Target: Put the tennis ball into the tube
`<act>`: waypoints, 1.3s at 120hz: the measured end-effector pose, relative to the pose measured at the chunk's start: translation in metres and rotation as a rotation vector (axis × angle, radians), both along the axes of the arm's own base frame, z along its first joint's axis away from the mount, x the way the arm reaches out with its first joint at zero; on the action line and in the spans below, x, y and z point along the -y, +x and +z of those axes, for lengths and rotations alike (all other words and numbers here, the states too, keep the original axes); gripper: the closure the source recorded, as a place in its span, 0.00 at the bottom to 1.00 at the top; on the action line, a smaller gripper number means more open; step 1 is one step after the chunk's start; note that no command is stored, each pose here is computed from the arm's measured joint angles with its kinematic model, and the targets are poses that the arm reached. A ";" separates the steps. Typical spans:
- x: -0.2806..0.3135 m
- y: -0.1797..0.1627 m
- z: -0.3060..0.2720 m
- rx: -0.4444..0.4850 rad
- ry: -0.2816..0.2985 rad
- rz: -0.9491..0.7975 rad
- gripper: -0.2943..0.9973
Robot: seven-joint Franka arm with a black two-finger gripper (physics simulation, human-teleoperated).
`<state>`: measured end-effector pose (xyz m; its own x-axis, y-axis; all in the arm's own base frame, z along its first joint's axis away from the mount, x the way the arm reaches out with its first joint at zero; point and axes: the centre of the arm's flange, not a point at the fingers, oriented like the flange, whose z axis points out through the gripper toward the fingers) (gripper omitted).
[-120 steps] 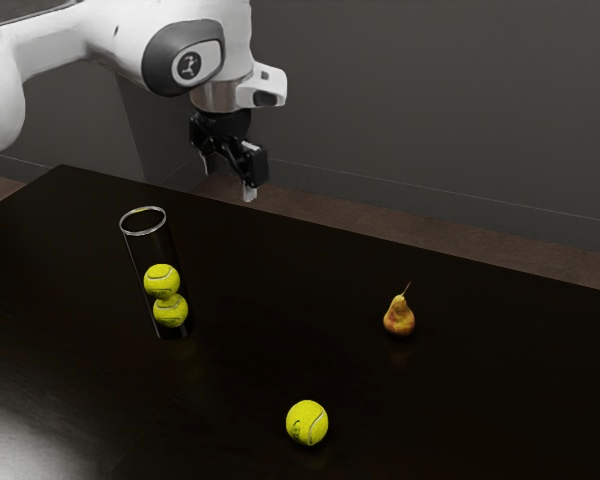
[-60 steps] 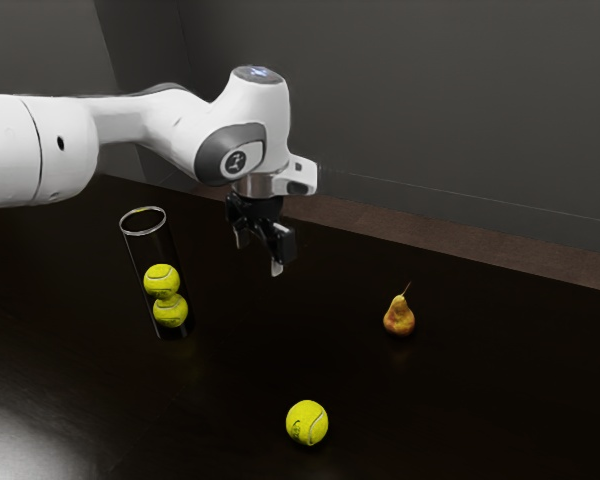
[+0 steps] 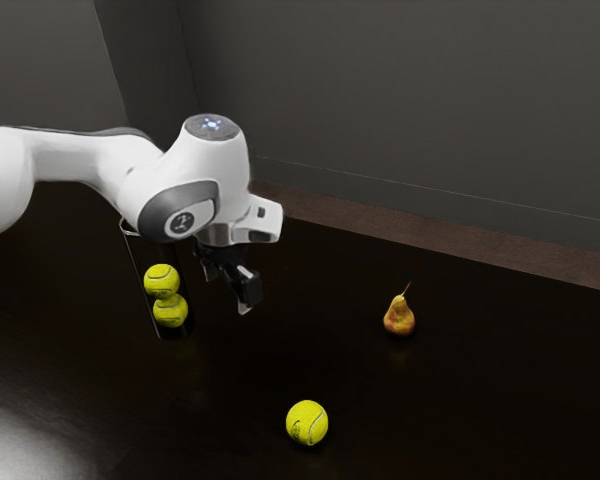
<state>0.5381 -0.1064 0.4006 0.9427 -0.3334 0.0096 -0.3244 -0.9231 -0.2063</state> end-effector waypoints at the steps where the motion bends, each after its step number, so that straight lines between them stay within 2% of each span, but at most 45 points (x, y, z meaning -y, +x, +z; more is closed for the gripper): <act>1: -0.001 0.000 0.001 0.004 0.001 -0.001 0.23; 37: -0.017 0.010 -0.015 0.074 -0.004 0.018 0.23; 56: 0.035 0.010 -0.053 0.047 -0.051 -0.072 0.23; 77: 0.040 0.048 -0.070 0.041 -0.126 -0.094 0.23; 87: 0.046 0.069 -0.043 0.073 -0.120 -0.124 0.23; 96: 0.043 0.074 -0.042 0.049 -0.129 -0.121 0.23; 128: 0.125 0.033 -0.077 -0.095 -0.215 -0.225 0.23; 146: 0.176 0.008 -0.091 -0.130 -0.221 -0.277 0.23; 156: 0.193 -0.007 -0.094 -0.132 -0.201 -0.295 0.23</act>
